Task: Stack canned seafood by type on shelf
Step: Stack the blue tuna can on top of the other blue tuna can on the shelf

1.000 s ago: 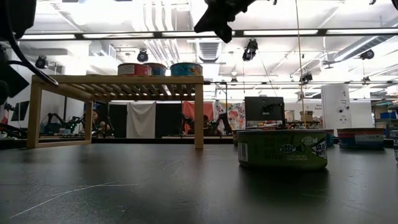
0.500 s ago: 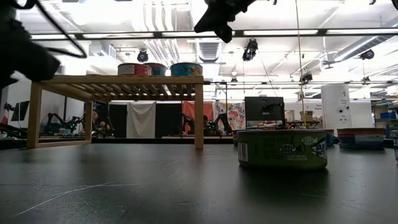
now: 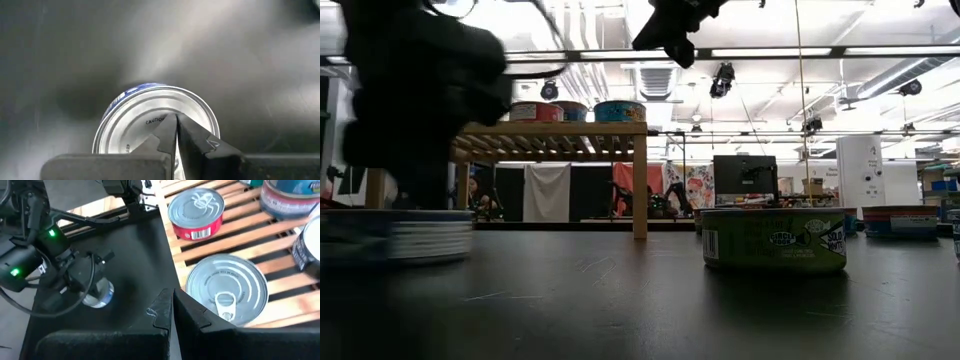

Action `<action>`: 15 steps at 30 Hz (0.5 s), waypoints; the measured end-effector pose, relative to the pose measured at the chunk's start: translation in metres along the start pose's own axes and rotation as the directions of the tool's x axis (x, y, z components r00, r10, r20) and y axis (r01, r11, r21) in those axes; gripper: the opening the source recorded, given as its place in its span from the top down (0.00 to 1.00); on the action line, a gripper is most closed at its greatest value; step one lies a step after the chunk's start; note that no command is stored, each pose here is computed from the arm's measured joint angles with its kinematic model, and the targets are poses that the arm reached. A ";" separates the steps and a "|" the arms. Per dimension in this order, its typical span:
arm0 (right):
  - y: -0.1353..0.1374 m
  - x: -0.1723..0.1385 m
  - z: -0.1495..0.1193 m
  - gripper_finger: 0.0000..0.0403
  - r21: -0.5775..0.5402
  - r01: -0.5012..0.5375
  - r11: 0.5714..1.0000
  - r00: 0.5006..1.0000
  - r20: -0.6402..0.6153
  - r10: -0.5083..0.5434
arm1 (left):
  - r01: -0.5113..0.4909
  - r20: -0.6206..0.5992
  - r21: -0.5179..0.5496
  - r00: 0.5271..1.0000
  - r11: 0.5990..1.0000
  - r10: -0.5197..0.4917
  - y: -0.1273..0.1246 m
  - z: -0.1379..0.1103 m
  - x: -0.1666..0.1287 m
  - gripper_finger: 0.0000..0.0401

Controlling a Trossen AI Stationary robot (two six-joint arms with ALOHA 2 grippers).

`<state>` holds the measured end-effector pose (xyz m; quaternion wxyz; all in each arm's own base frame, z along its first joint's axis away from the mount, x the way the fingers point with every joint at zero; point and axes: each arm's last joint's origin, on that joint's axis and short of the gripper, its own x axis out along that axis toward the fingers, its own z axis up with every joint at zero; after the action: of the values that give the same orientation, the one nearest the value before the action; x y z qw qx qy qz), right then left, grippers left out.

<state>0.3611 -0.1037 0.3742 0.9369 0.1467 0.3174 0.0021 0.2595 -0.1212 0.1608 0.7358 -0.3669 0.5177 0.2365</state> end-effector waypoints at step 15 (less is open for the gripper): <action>0.075 -0.013 -0.026 0.98 -0.058 -0.142 0.988 0.981 -0.138 0.133 | 0.099 0.089 0.454 0.984 0.885 -0.155 -0.020 0.035 -0.044 1.00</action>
<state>0.3418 -0.0262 0.3829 0.9155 0.1363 0.3683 0.0874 0.2794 -0.1046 0.2146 0.8447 -0.2055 0.4870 0.0843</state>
